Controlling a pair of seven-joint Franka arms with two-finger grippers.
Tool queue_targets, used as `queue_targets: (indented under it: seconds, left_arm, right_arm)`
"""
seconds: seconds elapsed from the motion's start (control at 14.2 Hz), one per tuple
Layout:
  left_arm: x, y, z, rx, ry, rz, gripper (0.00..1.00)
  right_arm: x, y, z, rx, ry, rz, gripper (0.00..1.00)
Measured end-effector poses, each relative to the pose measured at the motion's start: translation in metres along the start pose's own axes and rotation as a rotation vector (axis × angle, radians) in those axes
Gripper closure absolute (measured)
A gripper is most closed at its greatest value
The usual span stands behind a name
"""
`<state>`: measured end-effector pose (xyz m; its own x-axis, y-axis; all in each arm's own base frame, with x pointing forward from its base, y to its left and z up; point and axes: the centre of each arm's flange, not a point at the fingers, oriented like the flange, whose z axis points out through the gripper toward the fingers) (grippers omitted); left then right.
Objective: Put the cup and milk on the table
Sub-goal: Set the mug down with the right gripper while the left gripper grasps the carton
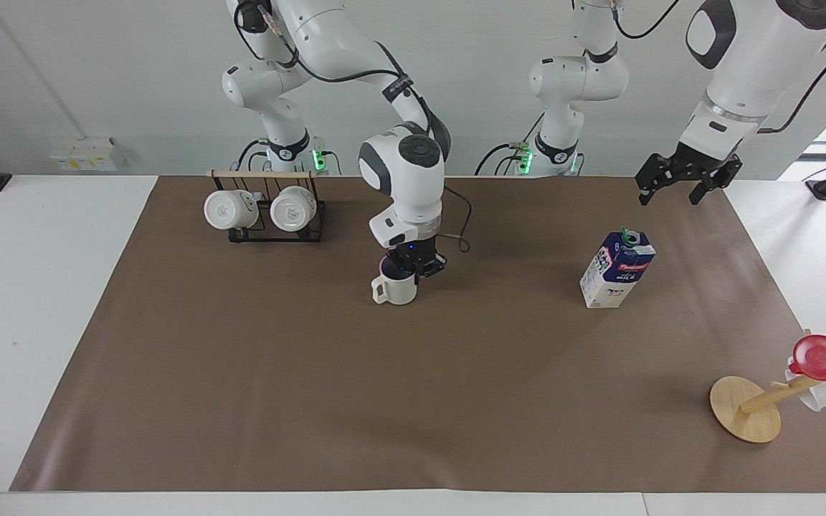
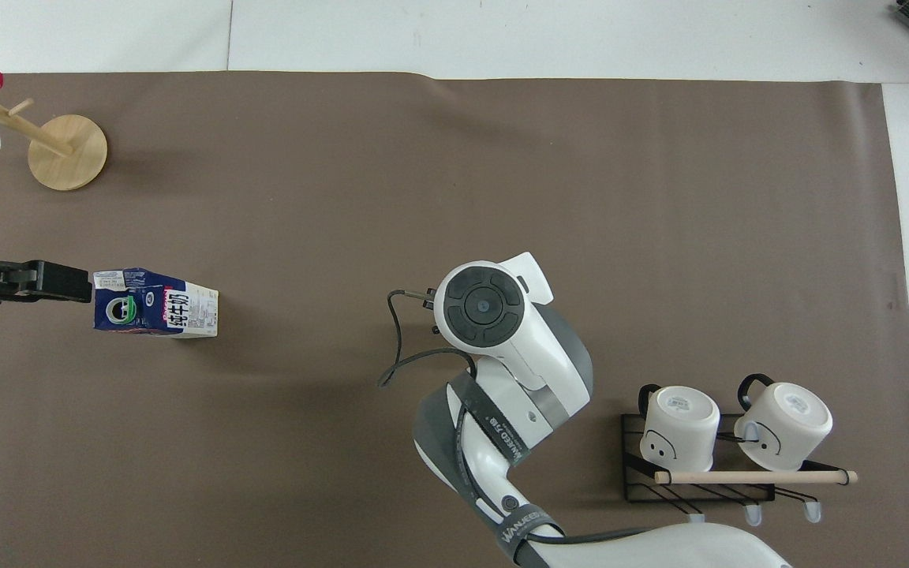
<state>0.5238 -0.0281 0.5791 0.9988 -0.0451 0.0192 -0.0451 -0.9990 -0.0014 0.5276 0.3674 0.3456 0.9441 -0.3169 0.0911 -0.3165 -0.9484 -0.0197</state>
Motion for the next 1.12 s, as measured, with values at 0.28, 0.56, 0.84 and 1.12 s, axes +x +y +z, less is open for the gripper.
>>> queue_targets:
  seconds: [0.28, 0.56, 0.84, 1.12]
  left_arm:
    - [0.001, 0.010, 0.020, 0.001, 0.012, 0.017, 0.00]
    - [-0.003, 0.034, 0.040, -0.002, 0.048, 0.024, 0.00]
    - [-0.005, 0.042, 0.047, -0.005, 0.077, 0.032, 0.00]
    - [-0.006, 0.041, 0.060, 0.000, 0.095, 0.035, 0.00]
  right_arm:
    - [-0.001, 0.000, 0.001, -0.003, 0.000, -0.016, 0.88]
    - [0.001, 0.002, -0.002, -0.001, 0.003, -0.049, 0.44]
    - [0.023, 0.022, -0.060, 0.042, 0.036, -0.073, 0.02]
    - [0.038, 0.063, -0.130, 0.048, 0.039, -0.112, 0.00]
